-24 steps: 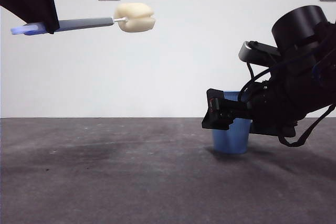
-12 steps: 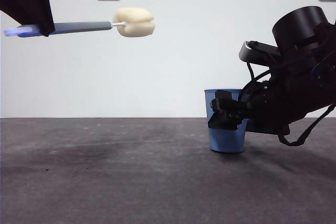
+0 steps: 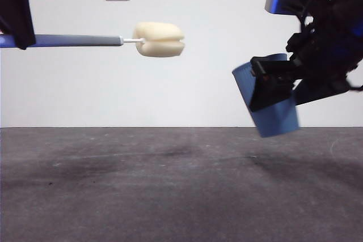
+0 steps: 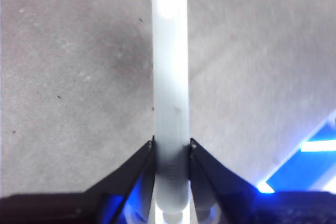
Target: Pick up the cup brush,pick up the cup,insert the brush into the cup,clean the cup,put the cup brush back,put the cup back to the fixed position on the table
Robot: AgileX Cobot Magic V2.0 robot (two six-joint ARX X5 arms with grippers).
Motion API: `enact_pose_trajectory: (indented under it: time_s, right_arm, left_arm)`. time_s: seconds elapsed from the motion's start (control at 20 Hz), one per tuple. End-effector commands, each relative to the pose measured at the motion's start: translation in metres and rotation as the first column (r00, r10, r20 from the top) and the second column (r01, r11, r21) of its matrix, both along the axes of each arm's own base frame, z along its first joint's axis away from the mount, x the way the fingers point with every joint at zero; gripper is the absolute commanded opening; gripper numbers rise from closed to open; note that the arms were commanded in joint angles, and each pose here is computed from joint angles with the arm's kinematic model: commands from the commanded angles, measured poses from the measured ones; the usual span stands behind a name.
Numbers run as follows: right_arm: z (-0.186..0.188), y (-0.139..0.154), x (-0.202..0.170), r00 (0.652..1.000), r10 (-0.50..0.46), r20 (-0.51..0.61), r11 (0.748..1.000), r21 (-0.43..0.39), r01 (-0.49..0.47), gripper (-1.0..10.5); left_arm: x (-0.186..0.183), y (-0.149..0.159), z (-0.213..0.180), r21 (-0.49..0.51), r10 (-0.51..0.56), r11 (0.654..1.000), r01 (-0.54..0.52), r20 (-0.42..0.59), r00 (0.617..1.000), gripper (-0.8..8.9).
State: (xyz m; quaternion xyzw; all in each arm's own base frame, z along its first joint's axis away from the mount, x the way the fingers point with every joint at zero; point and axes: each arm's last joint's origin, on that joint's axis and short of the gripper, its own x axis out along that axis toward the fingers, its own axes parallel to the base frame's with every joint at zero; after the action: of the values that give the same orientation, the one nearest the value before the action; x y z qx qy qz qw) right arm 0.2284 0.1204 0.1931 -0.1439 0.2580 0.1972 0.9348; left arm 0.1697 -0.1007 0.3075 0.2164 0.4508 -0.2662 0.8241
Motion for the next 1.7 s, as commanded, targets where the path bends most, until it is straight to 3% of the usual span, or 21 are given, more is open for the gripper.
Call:
enact_pose_trajectory:
  time_s: [0.05,0.15,0.3,0.4,0.5,0.65,0.7,0.85,1.2,1.4,1.6,1.7]
  right_arm:
    - [0.006,0.005,-0.01,0.997,0.057,-0.055,0.969,-0.238,-0.069,-0.2]
    - [0.013,0.013,-0.017,0.991,0.097,-0.095,0.907,-0.402,-0.127,-0.2]
    - [0.024,0.027,-0.027,0.978,0.185,-0.097,0.768,-0.606,-0.205,-0.2]
    - [0.031,0.034,-0.03,0.968,0.233,-0.09,0.698,-0.678,-0.231,-0.2]
    - [0.032,0.039,-0.035,0.954,0.281,-0.099,0.609,-0.75,-0.257,-0.2]
    - [0.03,0.043,-0.044,0.932,0.332,-0.146,0.451,-0.843,-0.293,-0.2]
    - [0.03,0.045,-0.046,0.928,0.341,-0.15,0.427,-0.855,-0.295,-0.2]
    - [0.03,0.052,-0.053,0.909,0.387,-0.157,0.393,-0.863,-0.317,-0.2]
    - [0.031,0.064,-0.066,0.874,0.459,-0.159,0.352,-0.871,-0.344,-0.2]
    - [0.031,0.075,-0.079,0.837,0.521,-0.164,0.311,-0.877,-0.366,-0.2]
    - [0.031,0.078,-0.083,0.83,0.534,-0.163,0.301,-0.88,-0.367,-0.2]
    - [0.03,0.076,-0.083,0.836,0.521,-0.172,0.291,-0.885,-0.363,-0.2]
  left_arm:
    - [-0.001,0.001,-0.002,0.081,-0.133,0.988,0.132,0.006,0.991,-0.08]
    - [-0.004,-0.001,-0.005,0.118,-0.197,0.973,0.199,-0.03,0.98,-0.08]
    - [-0.008,-0.011,-0.012,0.143,-0.244,0.956,0.256,-0.099,0.965,-0.08]
    - [-0.01,-0.02,-0.016,0.15,-0.286,0.942,0.301,-0.118,0.951,-0.08]
    - [-0.013,-0.03,-0.018,0.154,-0.322,0.928,0.339,-0.125,0.938,-0.08]
    - [-0.015,-0.037,-0.018,0.144,-0.351,0.92,0.363,-0.105,0.93,-0.08]
    - [-0.016,-0.039,-0.018,0.14,-0.355,0.92,0.366,-0.099,0.93,-0.08]
    - [-0.018,-0.041,-0.018,0.137,-0.359,0.919,0.371,-0.103,0.928,-0.08]
    - [-0.023,-0.061,-0.028,0.137,-0.407,0.895,0.425,-0.141,0.902,-0.08]
    - [-0.018,-0.084,-0.035,0.088,-0.41,0.904,0.418,-0.094,0.907,-0.08]
    - [-0.017,-0.088,-0.035,0.065,-0.399,0.912,0.404,-0.081,0.913,-0.08]
    - [-0.019,-0.084,-0.037,0.103,-0.371,0.919,0.381,-0.105,0.923,-0.08]
